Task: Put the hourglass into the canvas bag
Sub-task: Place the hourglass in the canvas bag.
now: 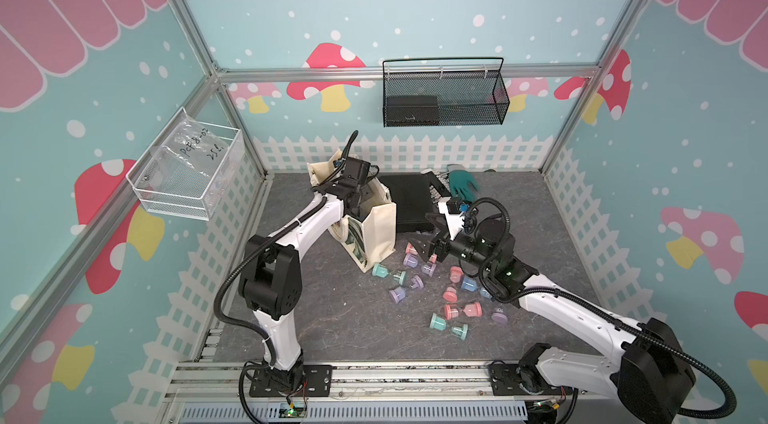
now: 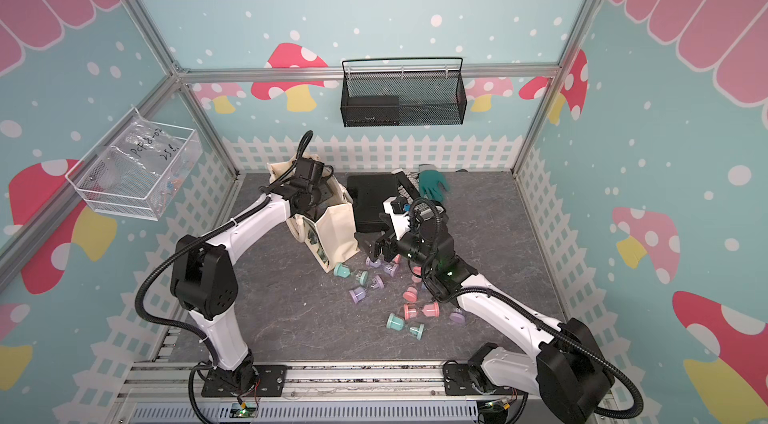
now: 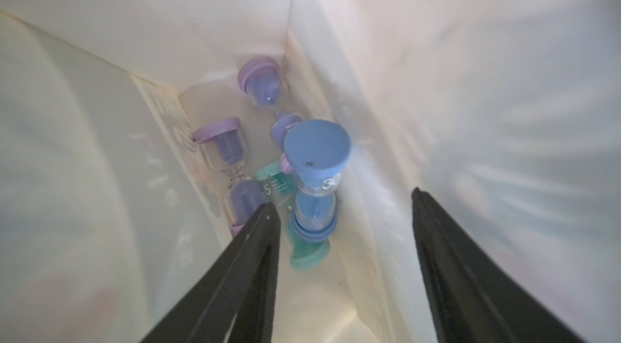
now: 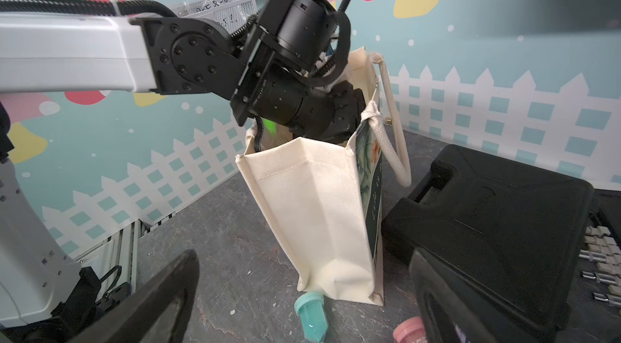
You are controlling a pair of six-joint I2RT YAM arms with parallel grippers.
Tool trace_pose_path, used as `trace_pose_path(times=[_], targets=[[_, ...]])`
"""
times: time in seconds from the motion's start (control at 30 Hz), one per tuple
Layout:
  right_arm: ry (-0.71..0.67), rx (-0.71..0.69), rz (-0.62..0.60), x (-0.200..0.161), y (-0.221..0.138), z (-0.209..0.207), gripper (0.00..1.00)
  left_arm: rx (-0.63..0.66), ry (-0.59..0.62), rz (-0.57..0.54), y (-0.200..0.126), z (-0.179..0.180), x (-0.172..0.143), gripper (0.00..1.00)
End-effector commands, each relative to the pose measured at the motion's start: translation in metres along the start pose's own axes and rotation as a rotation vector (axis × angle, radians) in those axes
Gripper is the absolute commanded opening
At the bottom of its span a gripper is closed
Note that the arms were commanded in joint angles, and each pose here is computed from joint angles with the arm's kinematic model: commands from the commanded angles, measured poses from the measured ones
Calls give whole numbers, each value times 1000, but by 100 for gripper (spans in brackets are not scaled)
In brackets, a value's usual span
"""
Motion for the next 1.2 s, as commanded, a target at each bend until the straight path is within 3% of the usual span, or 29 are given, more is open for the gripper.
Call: trace_pose_path(times=[0.0,0.3,0.5,0.77,1.17], targets=[[4,4,-27,5,-6,2,100,-55,1,-41,-25,-7,13,65],[8,7,-23,3,-8,2,100,-201,10,-106,-90,-21,34,65],[24,-40,13,-7,-12,-5,100,-326,81,-170,-138,-26,41,69],[27,-120,100,-25,-20,-15,100,-444,266,-151,-190,-30,-1,73],[100,-144,235,-70,-37,-17,99,-554,549,-20,-215,-15,-83,74]])
Point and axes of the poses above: each gripper's point midway between its finger pads, its own y axis out along the fingers, its own z axis along the line the jaws close on, x = y × z, the point moved 5 cm from there along -y, back along the fingers, and after that the axes turned 4 degrees about -y, right-handed, at the moved point
